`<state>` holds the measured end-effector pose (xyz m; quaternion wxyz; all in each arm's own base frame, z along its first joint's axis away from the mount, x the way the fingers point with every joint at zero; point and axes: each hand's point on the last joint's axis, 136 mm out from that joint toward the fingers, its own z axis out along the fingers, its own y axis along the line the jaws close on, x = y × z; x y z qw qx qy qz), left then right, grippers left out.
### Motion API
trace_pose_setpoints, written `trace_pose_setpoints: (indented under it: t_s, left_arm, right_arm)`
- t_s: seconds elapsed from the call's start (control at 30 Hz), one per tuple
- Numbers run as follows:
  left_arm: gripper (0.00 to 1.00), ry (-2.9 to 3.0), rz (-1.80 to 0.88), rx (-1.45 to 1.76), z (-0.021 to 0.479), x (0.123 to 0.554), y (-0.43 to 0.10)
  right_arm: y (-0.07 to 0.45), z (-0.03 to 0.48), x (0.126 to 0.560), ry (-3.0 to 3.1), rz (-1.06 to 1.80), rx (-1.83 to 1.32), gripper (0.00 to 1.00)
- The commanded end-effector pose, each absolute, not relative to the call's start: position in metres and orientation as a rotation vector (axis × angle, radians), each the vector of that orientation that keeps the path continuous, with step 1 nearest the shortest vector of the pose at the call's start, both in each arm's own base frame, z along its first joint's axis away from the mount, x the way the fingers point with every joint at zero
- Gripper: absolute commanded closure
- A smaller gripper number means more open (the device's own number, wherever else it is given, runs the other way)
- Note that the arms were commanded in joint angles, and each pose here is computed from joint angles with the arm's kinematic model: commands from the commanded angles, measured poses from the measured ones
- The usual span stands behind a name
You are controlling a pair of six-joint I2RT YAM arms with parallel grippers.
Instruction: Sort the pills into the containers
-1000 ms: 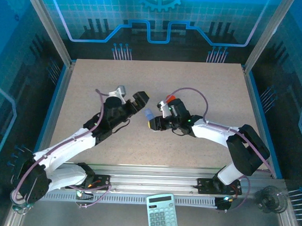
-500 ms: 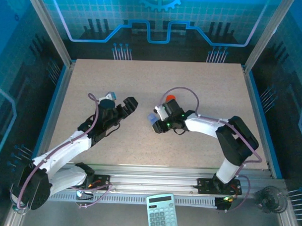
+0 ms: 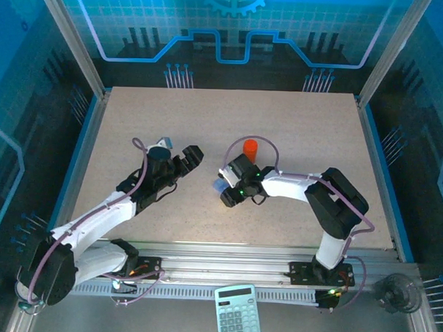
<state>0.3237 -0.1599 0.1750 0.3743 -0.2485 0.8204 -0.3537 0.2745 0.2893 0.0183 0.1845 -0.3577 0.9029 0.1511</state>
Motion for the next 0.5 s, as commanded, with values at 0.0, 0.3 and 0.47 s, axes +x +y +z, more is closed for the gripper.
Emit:
trace_pose_setpoints:
  t_s: [0.0, 0.3, 0.47]
  left_arm:
    - [0.01, 2.108, -0.92, -0.598, 0.174, 0.326, -0.164]
    - [0.01, 2.129, -0.981, -0.556, 0.176, 0.337, -0.181]
    - [0.01, 2.148, -0.982, -0.534, 0.172, 0.34, -0.186]
  right_arm:
    - [0.28, 0.005, 0.271, 2.593, 0.335, -1.03, 0.3]
    - [0.235, 0.012, 0.262, 2.665, 0.123, -0.857, 0.19]
    - [0.202, 0.017, 0.268, 2.702, -0.055, -0.737, 0.19]
